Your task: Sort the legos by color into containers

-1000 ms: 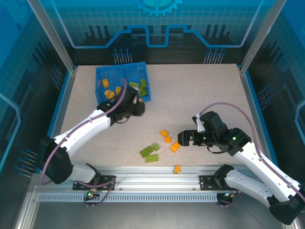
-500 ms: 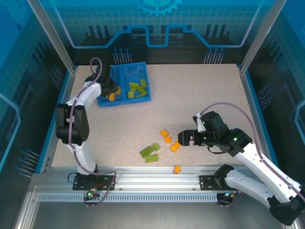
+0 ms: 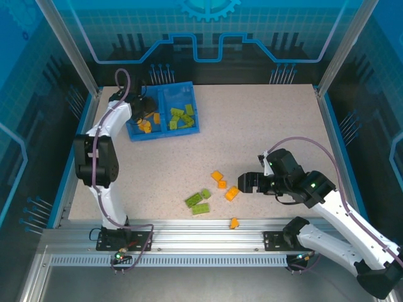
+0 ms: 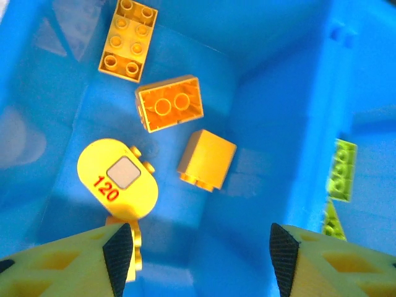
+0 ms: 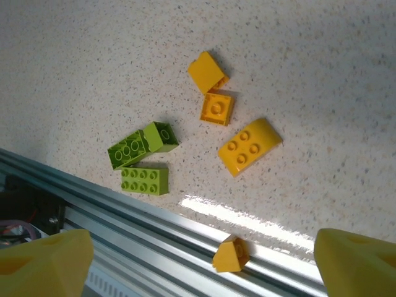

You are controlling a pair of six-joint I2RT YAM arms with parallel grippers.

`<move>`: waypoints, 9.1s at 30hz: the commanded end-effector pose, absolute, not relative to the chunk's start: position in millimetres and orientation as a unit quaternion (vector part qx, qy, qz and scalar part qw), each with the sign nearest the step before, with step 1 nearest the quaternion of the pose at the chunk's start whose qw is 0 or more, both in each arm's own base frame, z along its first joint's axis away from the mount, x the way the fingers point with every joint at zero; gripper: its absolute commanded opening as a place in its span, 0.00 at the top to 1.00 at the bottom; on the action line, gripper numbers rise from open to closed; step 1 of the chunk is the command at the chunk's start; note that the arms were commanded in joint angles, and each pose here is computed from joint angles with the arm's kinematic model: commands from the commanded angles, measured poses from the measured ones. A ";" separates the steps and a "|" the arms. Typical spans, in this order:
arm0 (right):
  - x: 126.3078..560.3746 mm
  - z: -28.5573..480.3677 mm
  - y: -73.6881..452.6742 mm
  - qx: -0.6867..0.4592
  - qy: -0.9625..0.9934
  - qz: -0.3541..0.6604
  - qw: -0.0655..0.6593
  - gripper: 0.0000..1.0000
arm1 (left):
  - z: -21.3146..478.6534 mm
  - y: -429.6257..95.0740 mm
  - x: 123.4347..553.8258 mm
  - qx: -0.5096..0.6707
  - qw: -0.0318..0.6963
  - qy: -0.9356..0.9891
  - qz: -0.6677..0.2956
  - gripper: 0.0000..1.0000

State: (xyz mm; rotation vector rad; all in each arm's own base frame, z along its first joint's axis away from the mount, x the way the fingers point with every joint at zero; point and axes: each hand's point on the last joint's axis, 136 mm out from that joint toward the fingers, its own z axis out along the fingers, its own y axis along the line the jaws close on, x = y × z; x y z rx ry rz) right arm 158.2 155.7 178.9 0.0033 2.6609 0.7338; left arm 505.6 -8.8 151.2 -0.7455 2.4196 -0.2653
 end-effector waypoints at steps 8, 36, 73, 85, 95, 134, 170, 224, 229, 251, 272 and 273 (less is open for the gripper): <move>71.3 100.6 153.4 0.114 0.978 0.173 -0.002 0.09 | 298.9 -134.0 374.1 0.017 0.434 0.867 -0.244 0.34; 68.6 10.7 204.6 -0.175 0.983 0.036 0.036 0.36 | 216.8 -234.4 105.7 0.674 0.339 0.581 -0.305 0.01; 324.5 249.4 395.1 -0.171 0.879 0.287 0.339 0.72 | 346.9 -89.7 238.8 -0.063 0.568 0.808 -0.147 0.01; 431.1 197.1 477.7 -0.250 0.868 0.181 0.389 0.71 | 325.6 -72.5 235.3 -0.145 0.539 0.816 -0.149 0.06; 486.5 168.7 501.8 -0.264 0.844 0.168 0.435 0.69 | 311.1 -78.8 229.2 -0.125 0.522 0.828 -0.161 0.07; 243.4 263.0 177.0 -0.107 0.934 0.168 0.296 0.16 | 155.6 -266.9 235.8 0.133 0.203 0.951 -0.192 0.06; 143.6 214.4 119.3 -0.040 0.951 0.230 0.205 0.00 | 10.3 -317.0 270.4 -0.290 0.044 0.954 -0.060 0.48; 152.2 224.7 133.2 -0.018 0.942 0.267 0.204 0.00 | 157.6 1.8 526.7 -0.405 0.244 0.879 -0.055 0.47; 159.3 216.4 133.0 -0.007 0.945 0.256 0.201 0.00 | 216.8 -20.0 500.6 -0.377 0.285 0.874 -0.108 0.47; 184.6 82.0 183.6 0.124 0.981 0.138 0.056 0.07 | 252.8 -245.2 160.6 0.536 0.396 0.676 -0.315 0.17; 193.8 15.1 179.0 0.160 0.986 0.041 0.022 0.46 | 182.9 -243.9 97.0 0.713 0.324 0.561 -0.267 0.01; 193.2 17.1 173.7 0.164 0.985 0.036 0.029 0.49 | 182.2 -243.8 96.3 0.715 0.324 0.559 -0.267 0.01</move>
